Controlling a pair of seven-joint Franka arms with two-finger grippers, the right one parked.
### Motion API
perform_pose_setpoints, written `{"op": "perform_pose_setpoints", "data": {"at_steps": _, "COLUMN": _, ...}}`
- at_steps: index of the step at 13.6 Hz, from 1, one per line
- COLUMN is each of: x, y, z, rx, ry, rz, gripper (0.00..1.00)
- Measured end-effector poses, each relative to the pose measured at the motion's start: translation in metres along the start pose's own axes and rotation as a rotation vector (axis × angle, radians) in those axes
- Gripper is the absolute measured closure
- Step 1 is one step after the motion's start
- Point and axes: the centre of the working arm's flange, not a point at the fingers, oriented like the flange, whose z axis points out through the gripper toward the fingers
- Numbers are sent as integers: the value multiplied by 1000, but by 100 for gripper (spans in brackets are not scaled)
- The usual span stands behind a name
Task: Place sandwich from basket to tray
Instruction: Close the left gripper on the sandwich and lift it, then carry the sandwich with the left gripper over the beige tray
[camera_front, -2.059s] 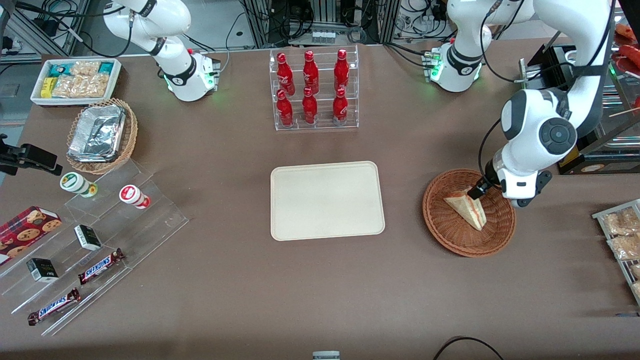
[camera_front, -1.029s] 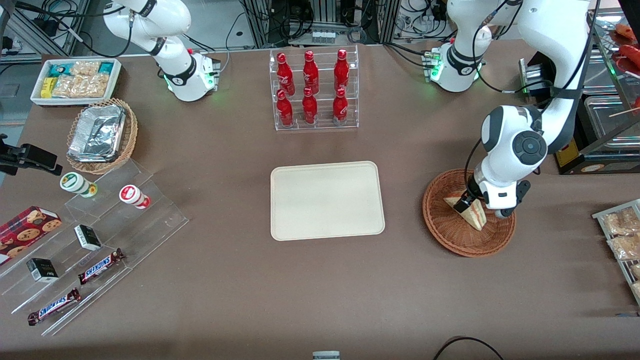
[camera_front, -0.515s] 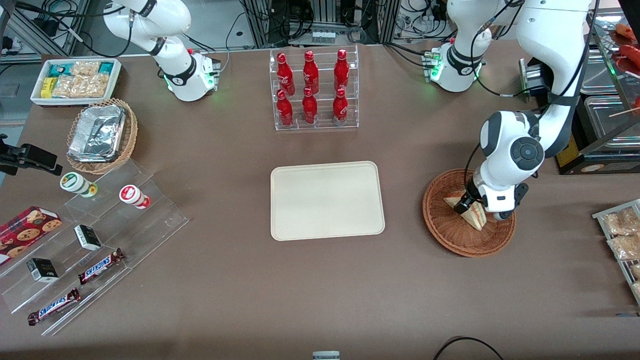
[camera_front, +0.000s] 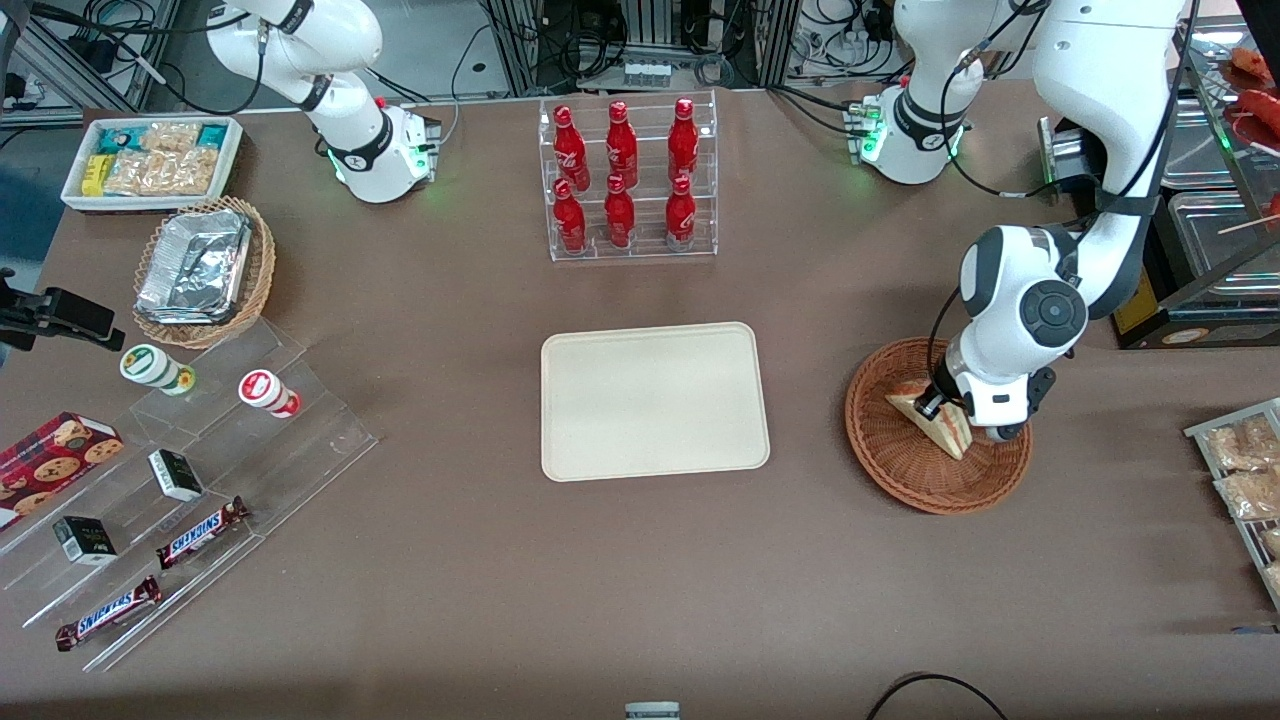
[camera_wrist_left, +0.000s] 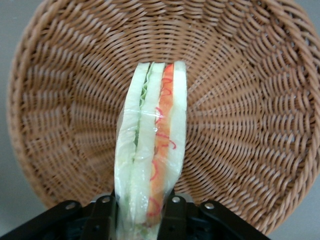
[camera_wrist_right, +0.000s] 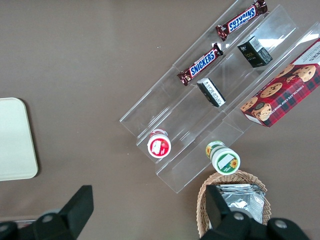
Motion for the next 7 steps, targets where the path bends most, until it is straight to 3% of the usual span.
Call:
{"op": "perform_pose_setpoints", "data": {"at_steps": 4, "x": -27, "y": 18, "z": -64, "rx": 82, "ry": -53, "rz": 63, "gripper": 82}}
{"op": "perform_pose_setpoints", "data": {"at_steps": 7, "x": -90, "y": 56, "z": -92, "rx": 74, "ry": -49, "rz": 195, "gripper": 85}}
